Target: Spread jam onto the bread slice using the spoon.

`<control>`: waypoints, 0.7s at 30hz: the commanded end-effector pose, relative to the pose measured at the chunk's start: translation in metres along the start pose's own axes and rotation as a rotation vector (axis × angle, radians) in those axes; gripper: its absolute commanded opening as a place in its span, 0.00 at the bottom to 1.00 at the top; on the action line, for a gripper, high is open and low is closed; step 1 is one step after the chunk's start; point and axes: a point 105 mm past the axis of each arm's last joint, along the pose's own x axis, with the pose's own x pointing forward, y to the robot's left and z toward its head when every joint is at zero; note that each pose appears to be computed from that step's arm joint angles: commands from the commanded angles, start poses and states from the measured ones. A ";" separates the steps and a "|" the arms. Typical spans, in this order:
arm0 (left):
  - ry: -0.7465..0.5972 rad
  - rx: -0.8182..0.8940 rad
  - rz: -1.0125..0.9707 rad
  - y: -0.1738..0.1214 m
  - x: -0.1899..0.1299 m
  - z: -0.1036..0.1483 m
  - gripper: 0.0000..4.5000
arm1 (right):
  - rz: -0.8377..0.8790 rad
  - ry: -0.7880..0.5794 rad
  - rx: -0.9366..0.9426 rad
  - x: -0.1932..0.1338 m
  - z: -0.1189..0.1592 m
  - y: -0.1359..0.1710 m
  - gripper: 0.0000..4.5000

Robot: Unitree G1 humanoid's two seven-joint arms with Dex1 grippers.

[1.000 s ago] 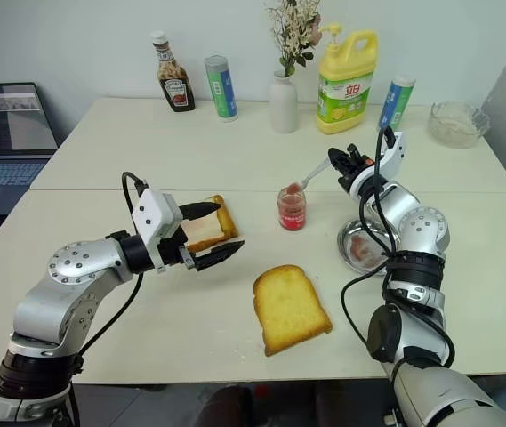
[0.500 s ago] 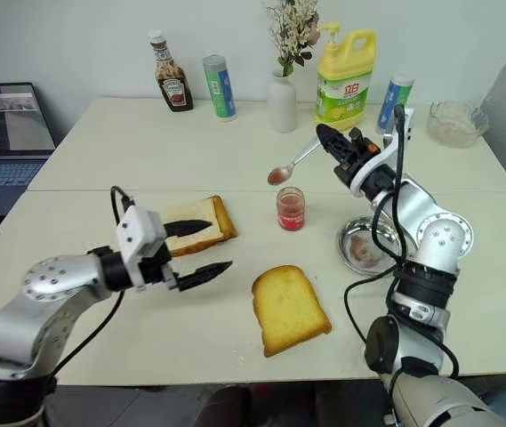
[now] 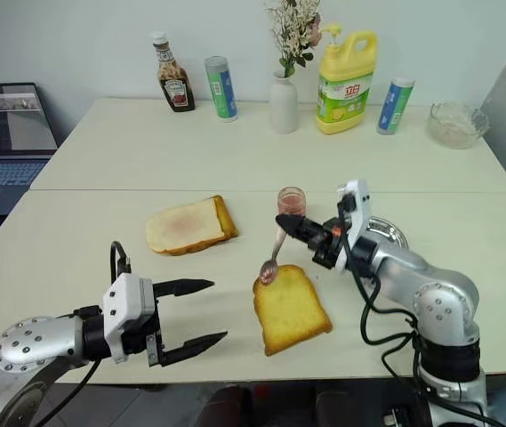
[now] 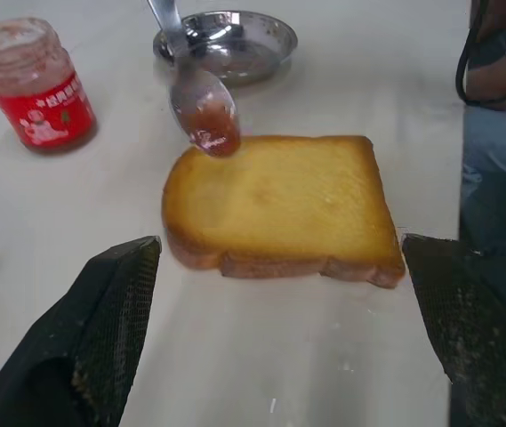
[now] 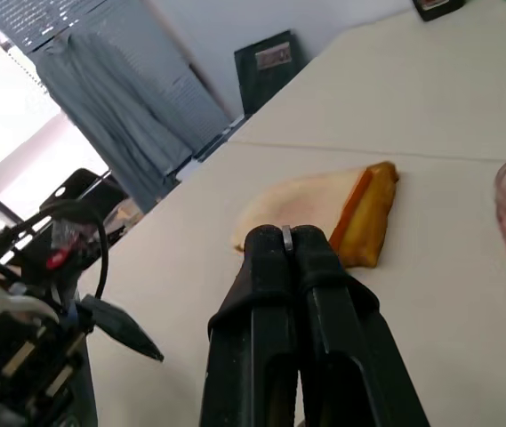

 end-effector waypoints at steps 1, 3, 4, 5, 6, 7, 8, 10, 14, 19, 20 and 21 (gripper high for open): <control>-0.013 0.082 -0.042 -0.007 0.001 0.006 1.00 | 0.096 -0.049 -0.178 -0.002 0.011 0.019 0.01; -0.018 0.089 -0.045 -0.007 0.001 0.007 1.00 | 0.127 -0.039 -0.244 -0.004 0.009 0.023 0.01; -0.019 0.094 -0.044 -0.005 0.002 0.007 1.00 | 0.149 -0.030 -0.280 -0.005 0.009 0.027 0.01; -0.020 0.100 -0.043 -0.005 0.002 0.008 1.00 | 0.166 -0.019 -0.315 -0.007 0.008 0.030 0.01; -0.019 0.103 -0.043 -0.004 0.002 0.008 1.00 | 0.179 -0.012 -0.340 -0.008 0.007 0.033 0.01; -0.018 0.107 -0.040 -0.002 0.002 0.008 1.00 | 0.192 -0.001 -0.365 -0.010 0.006 0.035 0.01; -0.017 0.110 -0.037 -0.001 0.002 0.008 1.00 | 0.199 0.006 -0.381 -0.011 0.005 0.036 0.01; -0.019 0.116 -0.028 0.002 0.002 0.008 1.00 | 0.216 0.033 -0.427 -0.014 0.002 0.037 0.01; -0.019 0.124 -0.035 0.004 0.003 0.009 1.00 | 0.244 0.056 -0.495 -0.017 0.001 0.040 0.01; -0.017 0.131 -0.052 0.003 0.004 0.009 1.00 | 0.271 0.074 -0.576 -0.022 0.006 0.044 0.01; -0.018 0.134 -0.054 0.003 0.004 0.010 1.00 | 0.276 0.075 -0.588 -0.023 0.008 0.045 0.01; -0.018 0.135 -0.056 0.003 0.005 0.010 1.00 | 0.281 0.078 -0.600 -0.024 0.009 0.047 0.01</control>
